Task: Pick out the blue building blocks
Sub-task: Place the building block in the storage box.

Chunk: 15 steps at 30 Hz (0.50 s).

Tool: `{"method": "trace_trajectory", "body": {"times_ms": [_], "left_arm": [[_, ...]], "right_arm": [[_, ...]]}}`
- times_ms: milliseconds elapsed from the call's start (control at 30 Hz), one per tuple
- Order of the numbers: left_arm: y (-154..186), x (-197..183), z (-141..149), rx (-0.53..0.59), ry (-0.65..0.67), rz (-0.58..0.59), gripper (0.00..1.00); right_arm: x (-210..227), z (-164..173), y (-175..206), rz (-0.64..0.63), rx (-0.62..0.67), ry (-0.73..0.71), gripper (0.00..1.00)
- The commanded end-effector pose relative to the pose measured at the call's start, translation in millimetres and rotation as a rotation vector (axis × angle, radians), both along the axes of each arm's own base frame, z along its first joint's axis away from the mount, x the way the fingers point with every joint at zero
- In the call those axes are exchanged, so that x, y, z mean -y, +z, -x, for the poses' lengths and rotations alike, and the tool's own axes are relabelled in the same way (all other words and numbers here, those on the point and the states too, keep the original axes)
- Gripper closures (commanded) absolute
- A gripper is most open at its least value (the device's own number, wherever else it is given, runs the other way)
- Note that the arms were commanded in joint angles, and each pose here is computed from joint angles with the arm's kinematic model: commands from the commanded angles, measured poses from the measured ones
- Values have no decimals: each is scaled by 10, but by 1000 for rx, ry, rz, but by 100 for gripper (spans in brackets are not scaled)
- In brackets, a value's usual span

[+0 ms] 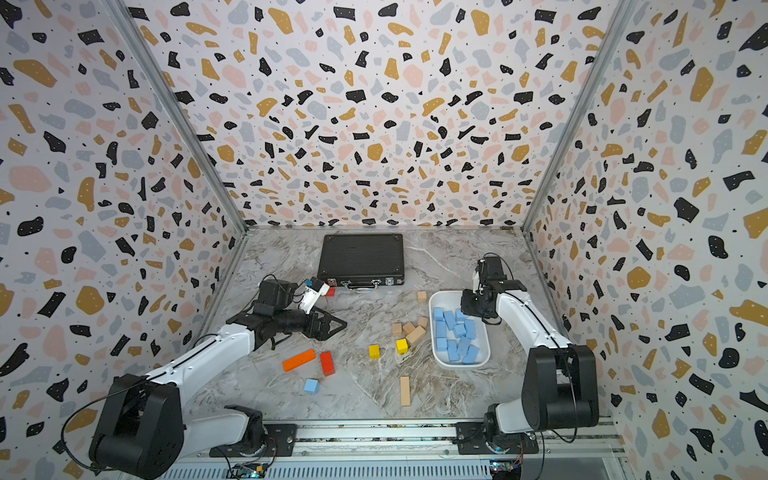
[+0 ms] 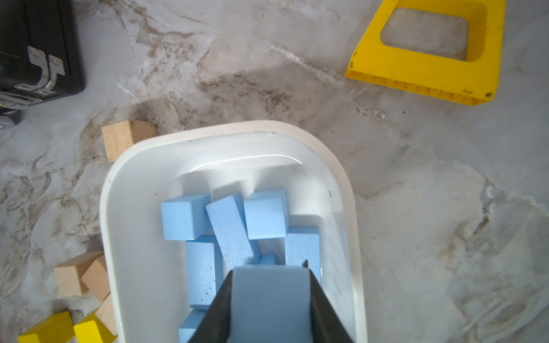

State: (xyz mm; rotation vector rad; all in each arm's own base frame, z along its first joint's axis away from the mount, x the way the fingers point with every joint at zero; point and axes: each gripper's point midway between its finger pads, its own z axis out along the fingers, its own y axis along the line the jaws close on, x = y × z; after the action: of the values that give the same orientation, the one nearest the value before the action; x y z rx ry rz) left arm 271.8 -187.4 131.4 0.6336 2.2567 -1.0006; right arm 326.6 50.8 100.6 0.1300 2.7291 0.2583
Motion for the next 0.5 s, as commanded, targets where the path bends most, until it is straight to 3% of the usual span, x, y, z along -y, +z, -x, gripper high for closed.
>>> {"method": "trace_trajectory", "body": {"times_ms": [0, 100, 467], "left_arm": [[116, -10, -30, 64, -21, -31, 0], [87, -16, -32, 60, -21, -39, 0], [14, -39, -57, 45, -14, -64, 0]], "right_arm": [[-2, 25, 7, 10, -14, 39, 83], [-111, -1, -42, -28, -19, 73, 82], [-350, -28, -236, 20, -34, 166, 81]]}}
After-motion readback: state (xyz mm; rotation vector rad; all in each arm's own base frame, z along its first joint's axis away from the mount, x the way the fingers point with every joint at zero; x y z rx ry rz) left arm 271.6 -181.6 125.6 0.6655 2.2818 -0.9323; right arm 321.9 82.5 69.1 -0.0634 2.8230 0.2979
